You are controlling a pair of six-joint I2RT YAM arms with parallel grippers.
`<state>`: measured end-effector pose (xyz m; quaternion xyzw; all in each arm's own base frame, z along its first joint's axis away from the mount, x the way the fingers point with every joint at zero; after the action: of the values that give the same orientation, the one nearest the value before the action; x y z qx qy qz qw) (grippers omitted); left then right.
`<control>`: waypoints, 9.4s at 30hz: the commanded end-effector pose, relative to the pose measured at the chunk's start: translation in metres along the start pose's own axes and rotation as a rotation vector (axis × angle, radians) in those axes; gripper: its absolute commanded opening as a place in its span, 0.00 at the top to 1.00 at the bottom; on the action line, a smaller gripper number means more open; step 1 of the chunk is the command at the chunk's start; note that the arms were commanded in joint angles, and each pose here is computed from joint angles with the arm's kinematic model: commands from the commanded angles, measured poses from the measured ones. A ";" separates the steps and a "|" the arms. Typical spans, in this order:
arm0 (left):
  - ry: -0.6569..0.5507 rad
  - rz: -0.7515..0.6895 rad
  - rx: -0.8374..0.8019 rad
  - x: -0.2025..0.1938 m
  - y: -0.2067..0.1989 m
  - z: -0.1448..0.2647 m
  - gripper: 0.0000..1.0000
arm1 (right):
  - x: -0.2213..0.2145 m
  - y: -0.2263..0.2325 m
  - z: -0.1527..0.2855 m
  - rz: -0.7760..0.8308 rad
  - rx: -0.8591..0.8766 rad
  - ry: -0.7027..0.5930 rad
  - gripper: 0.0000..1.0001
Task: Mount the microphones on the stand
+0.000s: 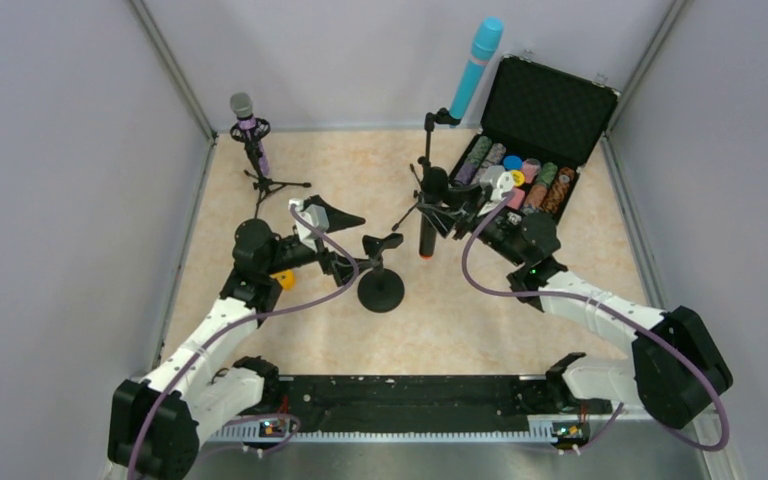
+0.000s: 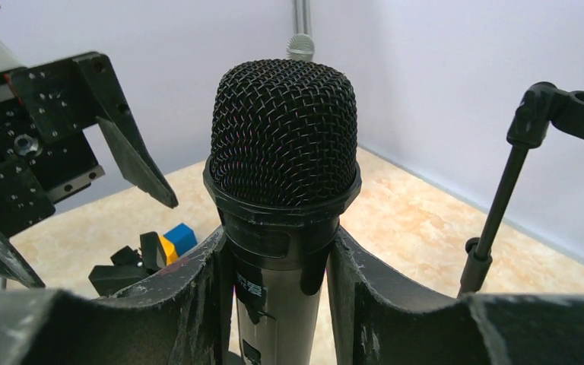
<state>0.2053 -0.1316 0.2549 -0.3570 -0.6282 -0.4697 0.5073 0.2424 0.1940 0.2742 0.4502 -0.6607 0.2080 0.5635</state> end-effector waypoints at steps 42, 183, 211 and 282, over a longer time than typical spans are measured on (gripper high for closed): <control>0.071 -0.090 0.086 -0.030 0.001 -0.016 0.13 | 0.043 0.017 -0.027 0.125 0.269 -0.227 1.00; 0.059 -0.145 -0.054 -0.015 0.011 -0.026 1.00 | 0.004 0.047 -0.027 0.039 0.294 -0.356 1.00; 0.024 -0.221 -0.044 0.014 0.010 -0.019 0.10 | 0.012 0.046 -0.001 0.073 0.121 -0.318 1.00; 0.045 -0.041 0.225 -0.022 0.003 -0.036 1.00 | -0.009 0.037 -0.072 -0.018 0.277 -0.406 1.00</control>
<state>0.2220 -0.1617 0.2312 -0.2729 -0.6631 -0.4135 0.5610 0.2721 0.2747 0.2628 0.5290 -0.6907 0.1991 0.4511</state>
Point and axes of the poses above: each gripper's point midway between its finger pads, its own z axis back along the fingers, its own y axis along the line the jaws close on, x = y × z, the point moved 10 cm from there along z, back along the fingers, and after that the axes turned 11 degrees about -z, right-handed, at the moved point
